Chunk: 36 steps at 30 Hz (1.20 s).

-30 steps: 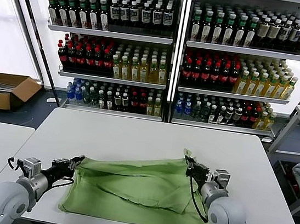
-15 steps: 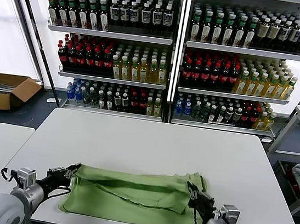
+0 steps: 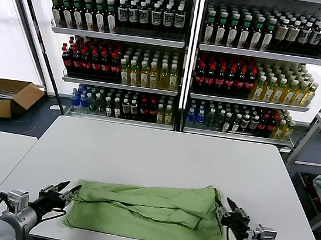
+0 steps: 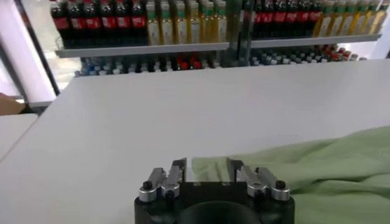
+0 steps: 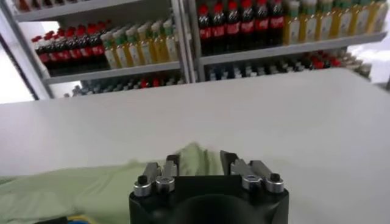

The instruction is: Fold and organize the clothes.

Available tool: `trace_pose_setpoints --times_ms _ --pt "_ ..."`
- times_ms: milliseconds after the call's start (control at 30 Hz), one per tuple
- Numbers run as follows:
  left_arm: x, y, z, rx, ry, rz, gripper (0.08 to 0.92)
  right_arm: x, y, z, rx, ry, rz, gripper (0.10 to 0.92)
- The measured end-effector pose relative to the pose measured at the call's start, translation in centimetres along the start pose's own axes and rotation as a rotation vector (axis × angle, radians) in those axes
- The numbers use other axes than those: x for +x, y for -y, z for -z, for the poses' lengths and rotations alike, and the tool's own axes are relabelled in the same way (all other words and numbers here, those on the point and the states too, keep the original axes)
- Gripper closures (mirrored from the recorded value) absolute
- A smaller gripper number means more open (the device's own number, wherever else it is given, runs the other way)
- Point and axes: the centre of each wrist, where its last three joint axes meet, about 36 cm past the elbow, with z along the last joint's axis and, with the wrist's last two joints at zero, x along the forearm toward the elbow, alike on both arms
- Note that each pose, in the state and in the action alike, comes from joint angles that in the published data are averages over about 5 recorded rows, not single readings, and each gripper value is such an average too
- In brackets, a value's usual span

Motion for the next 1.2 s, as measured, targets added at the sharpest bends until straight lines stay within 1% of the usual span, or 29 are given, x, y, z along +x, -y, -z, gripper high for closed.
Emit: trace_pose_setpoints --times_ms 167,300,500,633,700,800,967,1200 --pt "0.7 0.6 0.1 0.029 0.029 0.036 0.274 0.4 2.0 0.0 0.03 0.075 -0.03 0.274" --pt "0.4 1.8 -0.8 0.071 0.044 0.083 0.192 1.0 3.1 -0.3 0.051 0.123 -0.044 0.208" --pt "-1.0 4.1 -2.8 0.147 0.052 0.145 0.177 1.9 4.4 -0.5 0.077 0.164 -0.07 0.2" --pt "-1.9 5.4 -4.1 0.176 0.039 0.17 0.18 2.3 5.0 -0.4 0.093 0.181 -0.082 0.2" --pt "-2.2 5.8 -4.7 0.184 0.03 0.182 0.199 2.5 5.2 -0.4 0.101 0.187 -0.087 0.2" --pt "-2.7 6.4 -5.5 0.193 0.016 0.199 0.268 2.7 5.5 -0.2 0.113 0.195 -0.092 0.2" --pt "-3.0 7.3 -6.4 0.199 0.006 0.217 0.415 2.9 5.7 0.3 0.127 0.212 -0.096 0.2" --pt "-2.9 8.9 -7.4 0.205 0.005 0.214 0.614 2.9 5.7 0.6 0.13 0.224 -0.092 0.2"
